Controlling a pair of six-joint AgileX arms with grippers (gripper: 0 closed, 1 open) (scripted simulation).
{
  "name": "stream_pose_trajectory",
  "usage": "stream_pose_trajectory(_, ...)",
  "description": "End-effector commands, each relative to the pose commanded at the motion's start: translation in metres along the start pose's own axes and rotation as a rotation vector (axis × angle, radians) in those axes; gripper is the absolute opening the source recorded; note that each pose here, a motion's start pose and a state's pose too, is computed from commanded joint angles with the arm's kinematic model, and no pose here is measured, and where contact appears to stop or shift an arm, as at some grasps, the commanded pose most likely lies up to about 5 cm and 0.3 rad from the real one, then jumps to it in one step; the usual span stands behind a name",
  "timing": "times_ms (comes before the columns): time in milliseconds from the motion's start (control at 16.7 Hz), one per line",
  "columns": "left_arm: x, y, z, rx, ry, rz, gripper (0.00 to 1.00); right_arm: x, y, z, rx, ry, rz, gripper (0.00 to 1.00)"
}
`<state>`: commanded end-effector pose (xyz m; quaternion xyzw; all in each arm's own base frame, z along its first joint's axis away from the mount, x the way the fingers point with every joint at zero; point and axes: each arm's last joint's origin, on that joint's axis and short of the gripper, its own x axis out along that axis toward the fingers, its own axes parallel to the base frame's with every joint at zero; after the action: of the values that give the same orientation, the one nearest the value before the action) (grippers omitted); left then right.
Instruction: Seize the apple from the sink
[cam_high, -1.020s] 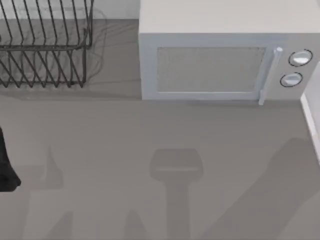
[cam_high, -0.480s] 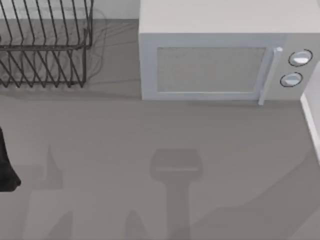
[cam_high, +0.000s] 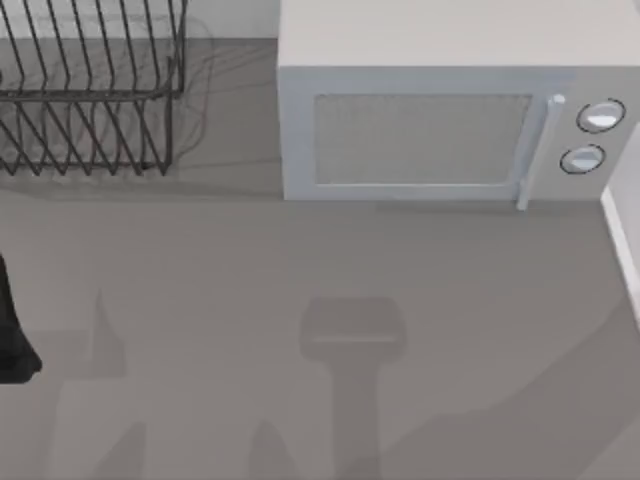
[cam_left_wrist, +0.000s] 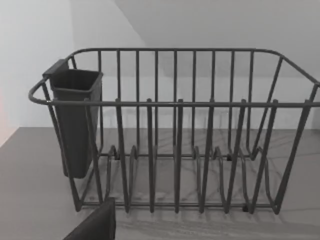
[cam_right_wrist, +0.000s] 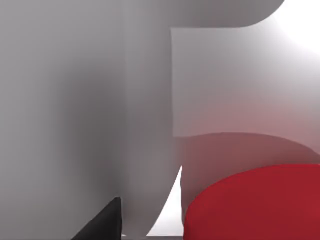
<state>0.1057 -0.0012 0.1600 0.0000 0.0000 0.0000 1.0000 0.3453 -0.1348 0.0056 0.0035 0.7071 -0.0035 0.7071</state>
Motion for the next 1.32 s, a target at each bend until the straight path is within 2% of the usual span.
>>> stream_pose_trajectory(480,0.000,0.000,0.000,0.000,0.000,0.000,1.00,0.000,0.000,0.000,0.000,0.000,0.000,0.02)
stream_pose_trajectory(960,0.000,0.000,0.000,0.000,0.000,0.000,1.00,0.000,0.000,0.000,0.000,0.000,0.000,0.00)
stream_pose_trajectory(1020,0.000,0.000,0.000,0.000,0.000,0.000,1.00,-0.029,-0.001,0.006,0.009,-0.050,0.000,0.00)
stream_pose_trajectory(1140,0.000,0.000,0.000,0.000,0.000,0.000,1.00,-0.033,-0.002,0.009,0.009,-0.052,-0.001,0.00)
stream_pose_trajectory(1320,0.000,0.000,0.000,0.000,0.000,0.000,1.00,-0.057,-0.007,0.020,0.009,-0.058,-0.003,0.00)
